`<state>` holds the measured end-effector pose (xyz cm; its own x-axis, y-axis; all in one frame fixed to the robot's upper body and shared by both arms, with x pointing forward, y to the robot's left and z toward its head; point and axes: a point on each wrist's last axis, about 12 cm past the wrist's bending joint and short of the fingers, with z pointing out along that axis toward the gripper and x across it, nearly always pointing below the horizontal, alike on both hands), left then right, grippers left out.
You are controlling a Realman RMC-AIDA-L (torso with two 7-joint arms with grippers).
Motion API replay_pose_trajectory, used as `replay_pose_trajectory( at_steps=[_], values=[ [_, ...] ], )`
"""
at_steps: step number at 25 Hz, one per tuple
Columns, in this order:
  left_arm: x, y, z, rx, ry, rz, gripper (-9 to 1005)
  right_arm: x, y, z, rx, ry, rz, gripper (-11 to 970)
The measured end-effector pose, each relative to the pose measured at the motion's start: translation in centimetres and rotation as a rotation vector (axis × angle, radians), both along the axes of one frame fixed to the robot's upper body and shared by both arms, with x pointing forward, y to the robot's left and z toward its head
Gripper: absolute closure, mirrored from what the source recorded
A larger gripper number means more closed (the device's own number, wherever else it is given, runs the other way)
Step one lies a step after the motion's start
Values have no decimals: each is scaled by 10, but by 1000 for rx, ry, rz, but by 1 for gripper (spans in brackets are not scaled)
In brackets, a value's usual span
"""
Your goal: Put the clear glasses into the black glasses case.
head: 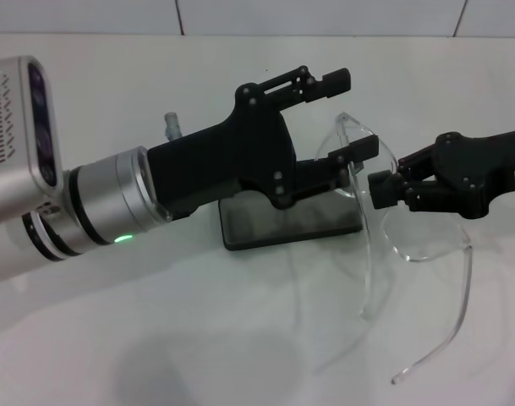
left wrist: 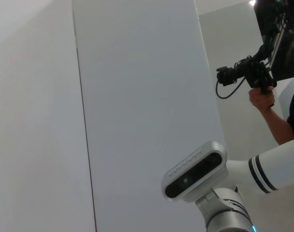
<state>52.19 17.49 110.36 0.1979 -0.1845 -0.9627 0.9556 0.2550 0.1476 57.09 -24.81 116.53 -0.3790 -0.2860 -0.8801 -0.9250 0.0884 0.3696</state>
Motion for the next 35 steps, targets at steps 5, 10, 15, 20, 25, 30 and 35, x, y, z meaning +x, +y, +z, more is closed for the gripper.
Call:
replay_pose_trajectory(
  at_steps=[5,10,15,20,25,30,35],
  values=[
    [1,0,-1,7,0,9,331,-2,4,0,9,7,23,839],
    [1,0,-2,11,-8,18,331,-5,4,2,27,12,39,839],
    [1,0,-2,10,-11,20,331,-6,2,3,39,14,45,839],
    [1,-1,-2,10,-14,21,331,-7,1,3,40,15,52,839],
    [-1,0,0,-6,-21,13,331,-8,-2,4,53,22,45,839],
    [-7,4,6,-55,-30,-33,331,-5,-14,4,105,38,-11,839],
    [-8,6,6,-67,-21,-43,331,-5,-17,4,129,37,-30,839]
  ],
)
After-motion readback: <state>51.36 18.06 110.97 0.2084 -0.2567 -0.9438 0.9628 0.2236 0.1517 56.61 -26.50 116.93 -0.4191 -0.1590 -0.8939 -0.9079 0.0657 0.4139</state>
